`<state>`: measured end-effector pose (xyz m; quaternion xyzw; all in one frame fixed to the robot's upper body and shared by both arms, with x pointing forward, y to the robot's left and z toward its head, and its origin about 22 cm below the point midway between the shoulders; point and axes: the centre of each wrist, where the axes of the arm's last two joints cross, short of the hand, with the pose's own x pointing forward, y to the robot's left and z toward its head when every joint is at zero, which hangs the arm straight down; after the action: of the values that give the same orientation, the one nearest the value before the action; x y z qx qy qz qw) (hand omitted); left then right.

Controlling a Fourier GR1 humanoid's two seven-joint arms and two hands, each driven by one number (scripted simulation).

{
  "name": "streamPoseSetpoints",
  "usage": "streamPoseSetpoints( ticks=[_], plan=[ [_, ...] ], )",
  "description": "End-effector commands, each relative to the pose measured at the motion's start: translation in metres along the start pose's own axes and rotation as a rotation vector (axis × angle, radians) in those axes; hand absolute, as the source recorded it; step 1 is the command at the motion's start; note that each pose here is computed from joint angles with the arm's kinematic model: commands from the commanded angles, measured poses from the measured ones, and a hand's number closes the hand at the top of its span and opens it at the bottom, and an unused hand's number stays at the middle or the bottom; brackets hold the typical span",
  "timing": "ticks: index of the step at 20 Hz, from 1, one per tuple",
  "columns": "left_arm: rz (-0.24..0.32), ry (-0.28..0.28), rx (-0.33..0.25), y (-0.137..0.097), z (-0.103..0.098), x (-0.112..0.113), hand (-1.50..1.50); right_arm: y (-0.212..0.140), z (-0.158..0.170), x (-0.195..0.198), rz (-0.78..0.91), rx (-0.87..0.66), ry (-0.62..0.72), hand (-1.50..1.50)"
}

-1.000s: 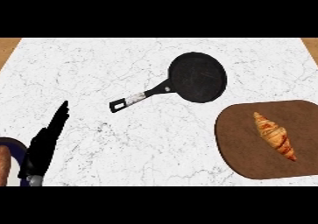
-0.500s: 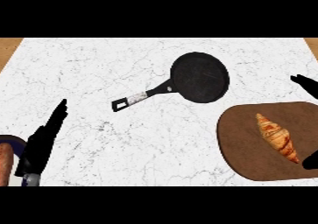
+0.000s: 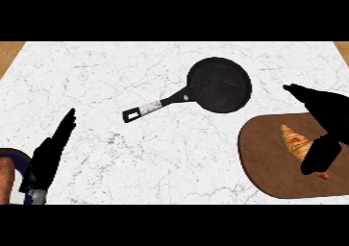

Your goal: Pick the croissant from the cutting board and place it in the pan

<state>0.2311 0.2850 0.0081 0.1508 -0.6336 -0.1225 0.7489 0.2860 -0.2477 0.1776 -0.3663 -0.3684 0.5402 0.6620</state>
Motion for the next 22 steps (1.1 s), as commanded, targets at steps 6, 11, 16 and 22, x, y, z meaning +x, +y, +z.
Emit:
streamPoseSetpoints(
  ticks=[6,11,16,22],
  plan=[
    [0.000,0.006,0.002,-0.014,0.016,-0.006,0.00,0.032,-0.020,0.017,0.171,0.136,0.185,-1.50],
    [-0.007,0.003,0.007,-0.008,0.006,-0.002,0.00,0.041,-0.024,0.034,0.172,0.168,0.167,-1.50],
    [0.010,0.010,0.002,-0.003,0.015,-0.001,0.00,0.054,-0.036,0.008,0.229,0.178,0.232,-1.50],
    [0.014,0.004,0.006,0.004,0.004,0.002,0.00,0.056,-0.028,0.030,0.242,0.177,0.274,-1.50]
  ],
)
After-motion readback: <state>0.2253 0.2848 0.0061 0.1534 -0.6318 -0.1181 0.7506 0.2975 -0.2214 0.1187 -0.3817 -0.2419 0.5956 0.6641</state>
